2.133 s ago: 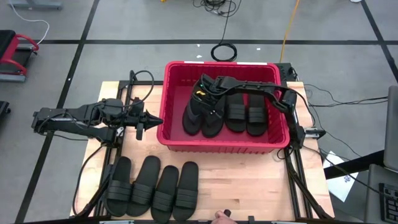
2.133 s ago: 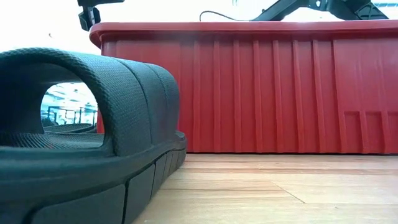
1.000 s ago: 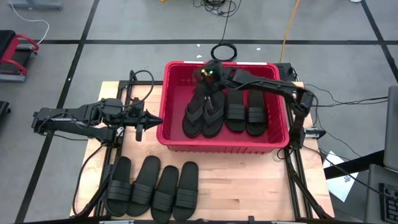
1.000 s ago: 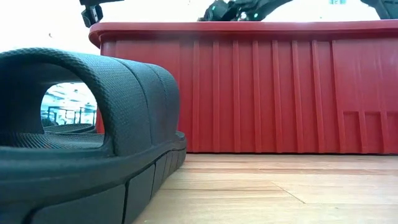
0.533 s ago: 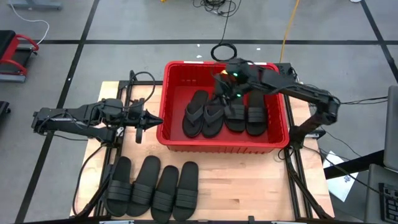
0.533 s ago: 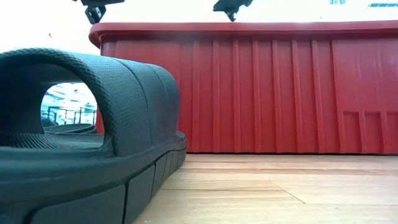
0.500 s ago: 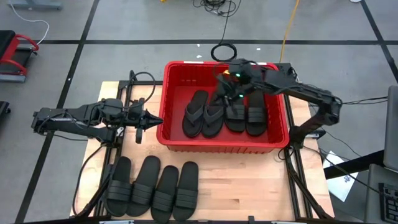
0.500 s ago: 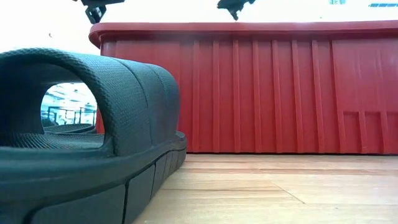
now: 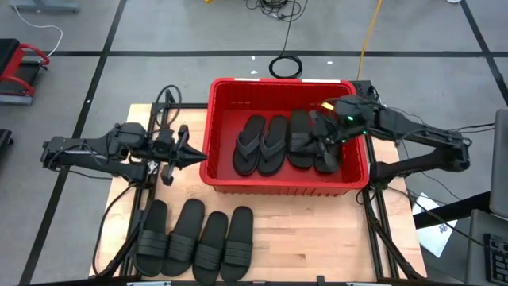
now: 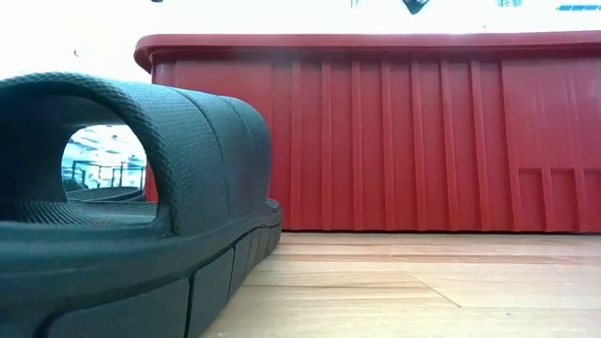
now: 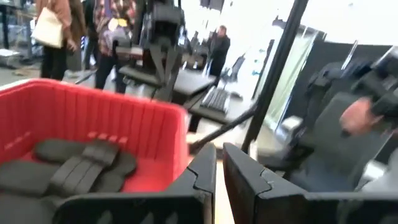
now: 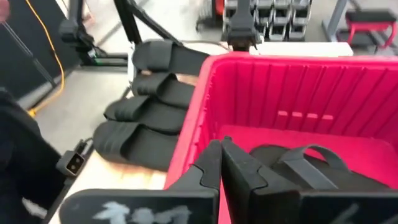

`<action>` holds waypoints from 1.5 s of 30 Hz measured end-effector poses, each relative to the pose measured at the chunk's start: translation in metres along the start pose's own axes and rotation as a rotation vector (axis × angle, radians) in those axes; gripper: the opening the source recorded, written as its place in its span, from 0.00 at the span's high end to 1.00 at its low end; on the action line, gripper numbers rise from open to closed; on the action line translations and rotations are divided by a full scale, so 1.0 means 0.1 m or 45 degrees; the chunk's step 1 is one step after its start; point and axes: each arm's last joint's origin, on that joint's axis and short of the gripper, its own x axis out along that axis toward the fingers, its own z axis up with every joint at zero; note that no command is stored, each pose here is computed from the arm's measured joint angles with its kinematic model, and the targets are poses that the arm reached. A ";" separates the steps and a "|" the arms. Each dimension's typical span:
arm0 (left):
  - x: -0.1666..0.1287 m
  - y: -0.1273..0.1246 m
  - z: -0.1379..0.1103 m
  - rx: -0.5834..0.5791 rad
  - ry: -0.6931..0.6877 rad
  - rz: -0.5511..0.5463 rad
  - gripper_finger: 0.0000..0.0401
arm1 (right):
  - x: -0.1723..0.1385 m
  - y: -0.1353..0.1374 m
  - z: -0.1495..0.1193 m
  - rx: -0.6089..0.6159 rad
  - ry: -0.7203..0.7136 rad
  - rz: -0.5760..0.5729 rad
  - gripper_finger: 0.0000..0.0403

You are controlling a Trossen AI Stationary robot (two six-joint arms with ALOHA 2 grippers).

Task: Pick and place slides into bin
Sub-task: Put the black slide into the red container

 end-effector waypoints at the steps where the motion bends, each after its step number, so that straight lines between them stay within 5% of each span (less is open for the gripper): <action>1: 0.00 -0.01 0.02 -0.020 -0.027 -0.009 0.94 | -0.04 0.02 -0.05 0.001 -0.028 -0.002 1.00; 11: 0.01 -0.06 0.16 -0.182 -0.243 -0.017 0.94 | -0.27 0.19 -0.60 0.079 -0.151 0.081 1.00; 16: 0.22 -0.14 0.02 -0.320 -0.107 -0.112 0.94 | -0.30 0.22 -0.71 0.078 -0.235 0.130 1.00; 25: 0.53 -0.36 -0.25 -0.208 0.071 -0.256 0.95 | -0.33 0.23 -0.72 0.068 -0.289 0.128 1.00; 30: 0.53 -0.54 -0.37 -0.157 0.175 -0.370 0.99 | -0.35 0.24 -0.65 0.219 -0.373 0.154 1.00; 45: 0.91 -0.91 -1.18 -0.209 0.633 -0.335 0.95 | -0.42 0.23 -0.56 0.375 -0.515 0.083 1.00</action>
